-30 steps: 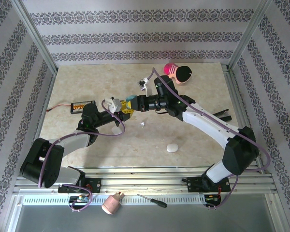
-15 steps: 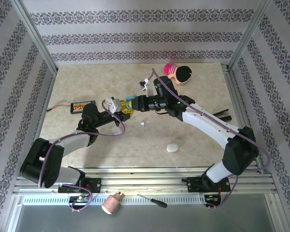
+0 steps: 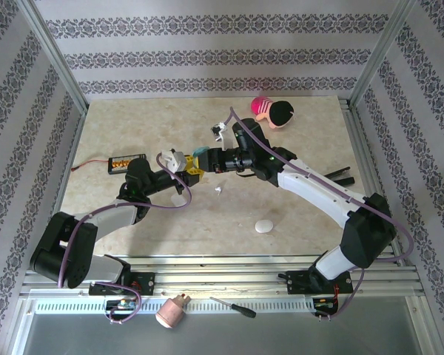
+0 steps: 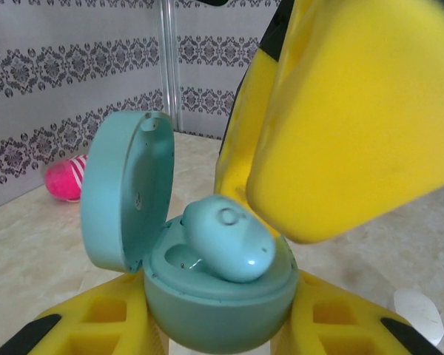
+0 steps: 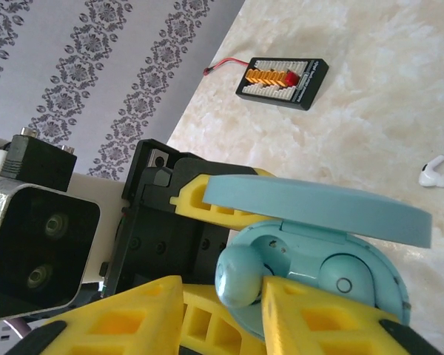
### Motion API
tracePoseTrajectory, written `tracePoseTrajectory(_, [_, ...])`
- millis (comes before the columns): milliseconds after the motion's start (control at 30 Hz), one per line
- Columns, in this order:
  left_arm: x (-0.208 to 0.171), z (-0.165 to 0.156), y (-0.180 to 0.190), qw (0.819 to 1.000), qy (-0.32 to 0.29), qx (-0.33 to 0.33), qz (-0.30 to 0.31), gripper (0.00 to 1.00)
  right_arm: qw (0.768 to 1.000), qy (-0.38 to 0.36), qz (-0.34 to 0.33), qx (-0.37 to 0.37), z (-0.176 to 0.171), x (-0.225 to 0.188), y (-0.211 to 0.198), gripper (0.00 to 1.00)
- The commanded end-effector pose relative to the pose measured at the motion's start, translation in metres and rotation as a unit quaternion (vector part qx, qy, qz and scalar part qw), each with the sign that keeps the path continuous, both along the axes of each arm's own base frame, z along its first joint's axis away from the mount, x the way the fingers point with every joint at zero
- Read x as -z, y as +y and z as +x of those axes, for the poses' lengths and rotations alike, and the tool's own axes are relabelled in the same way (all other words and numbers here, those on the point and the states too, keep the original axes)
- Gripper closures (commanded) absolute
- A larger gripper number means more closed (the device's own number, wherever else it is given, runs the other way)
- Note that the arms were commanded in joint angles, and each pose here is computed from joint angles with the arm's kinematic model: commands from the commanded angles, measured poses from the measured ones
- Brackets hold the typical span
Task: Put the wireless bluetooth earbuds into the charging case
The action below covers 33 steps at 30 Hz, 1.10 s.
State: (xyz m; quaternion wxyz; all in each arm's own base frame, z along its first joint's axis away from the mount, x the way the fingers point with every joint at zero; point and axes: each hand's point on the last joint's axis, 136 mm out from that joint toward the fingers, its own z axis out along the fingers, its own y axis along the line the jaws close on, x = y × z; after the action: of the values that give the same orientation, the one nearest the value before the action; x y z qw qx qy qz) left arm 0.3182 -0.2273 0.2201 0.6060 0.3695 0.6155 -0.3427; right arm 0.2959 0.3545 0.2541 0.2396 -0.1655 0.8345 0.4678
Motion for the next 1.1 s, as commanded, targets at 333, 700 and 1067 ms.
tracePoseTrajectory(333, [-0.022, -0.005, -0.003, 0.999, -0.046, 0.005, -0.002, 0.75, 0.998, -0.057, 0.014, 0.009, -0.01, -0.038, -0.022, 0.48])
tracePoseTrajectory(700, [-0.02, -0.018, -0.005, 0.997, -0.057, 0.031, 0.035, 0.78, 0.992, -0.061, -0.019, 0.106, 0.037, -0.044, -0.04, 0.44])
tracePoseTrajectory(1067, [-0.028, -0.016, -0.001, 0.998, -0.059, 0.008, 0.026, 0.77, 0.995, -0.034, -0.037, 0.086, 0.047, -0.016, -0.024, 0.42])
